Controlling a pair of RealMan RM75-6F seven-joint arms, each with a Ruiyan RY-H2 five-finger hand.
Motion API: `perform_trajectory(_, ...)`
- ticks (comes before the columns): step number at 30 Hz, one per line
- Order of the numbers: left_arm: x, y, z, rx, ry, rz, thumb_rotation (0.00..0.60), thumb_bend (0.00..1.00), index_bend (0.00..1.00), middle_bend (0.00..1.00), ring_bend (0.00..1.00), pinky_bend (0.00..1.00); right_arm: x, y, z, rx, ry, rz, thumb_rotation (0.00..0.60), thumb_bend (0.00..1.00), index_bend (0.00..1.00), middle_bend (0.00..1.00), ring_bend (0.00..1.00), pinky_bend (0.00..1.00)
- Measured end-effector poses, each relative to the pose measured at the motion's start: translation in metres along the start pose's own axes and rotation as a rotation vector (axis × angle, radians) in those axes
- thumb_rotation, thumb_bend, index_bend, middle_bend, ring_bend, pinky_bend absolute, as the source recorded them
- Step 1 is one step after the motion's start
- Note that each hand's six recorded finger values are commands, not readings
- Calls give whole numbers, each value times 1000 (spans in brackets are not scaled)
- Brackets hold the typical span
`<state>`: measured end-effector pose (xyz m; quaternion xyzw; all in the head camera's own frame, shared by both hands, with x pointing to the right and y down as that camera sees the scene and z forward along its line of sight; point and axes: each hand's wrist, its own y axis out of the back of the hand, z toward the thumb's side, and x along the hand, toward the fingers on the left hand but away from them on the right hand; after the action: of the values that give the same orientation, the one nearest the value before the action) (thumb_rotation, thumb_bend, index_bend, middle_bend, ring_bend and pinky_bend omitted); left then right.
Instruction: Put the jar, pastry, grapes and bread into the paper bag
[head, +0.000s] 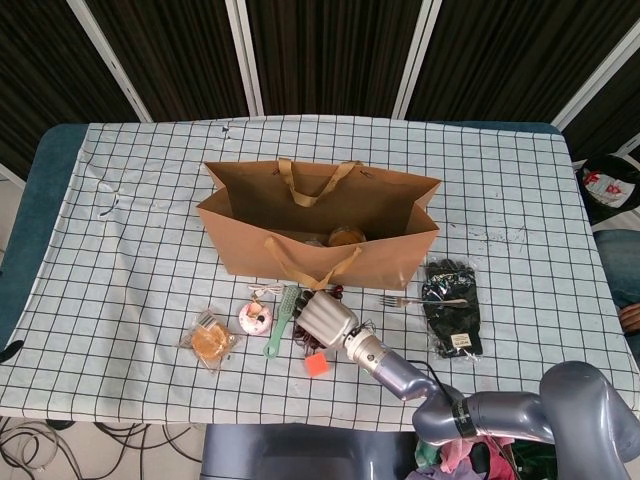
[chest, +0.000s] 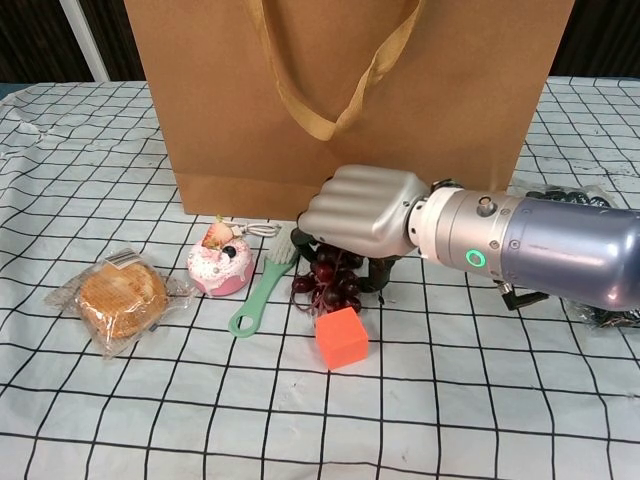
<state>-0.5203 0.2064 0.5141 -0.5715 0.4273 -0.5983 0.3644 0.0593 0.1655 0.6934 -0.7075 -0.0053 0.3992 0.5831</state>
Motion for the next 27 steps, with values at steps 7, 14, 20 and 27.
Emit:
perform_trajectory(7, 0, -1, 1, 4, -2, -2, 600, 105, 161, 68, 28, 129, 7, -1, -9, -14, -23, 13, 600, 318, 447, 365, 357, 226)
perform_trajectory(14, 0, -2, 2, 9, -2, -5, 600, 105, 161, 68, 28, 129, 17, -7, -15, -39, -27, 36, 600, 350, 457, 385, 377, 228)
perform_trajectory(20, 0, -3, 2, 10, 1, -5, 600, 105, 161, 68, 28, 130, 22, -11, -12, -44, -16, 40, 600, 396, 494, 401, 395, 240)
perform_trajectory(27, -1, -2, 1, 8, 3, -3, 600, 105, 161, 68, 28, 131, 21, -11, -8, -78, -5, 31, 600, 517, 587, 472, 458, 282)
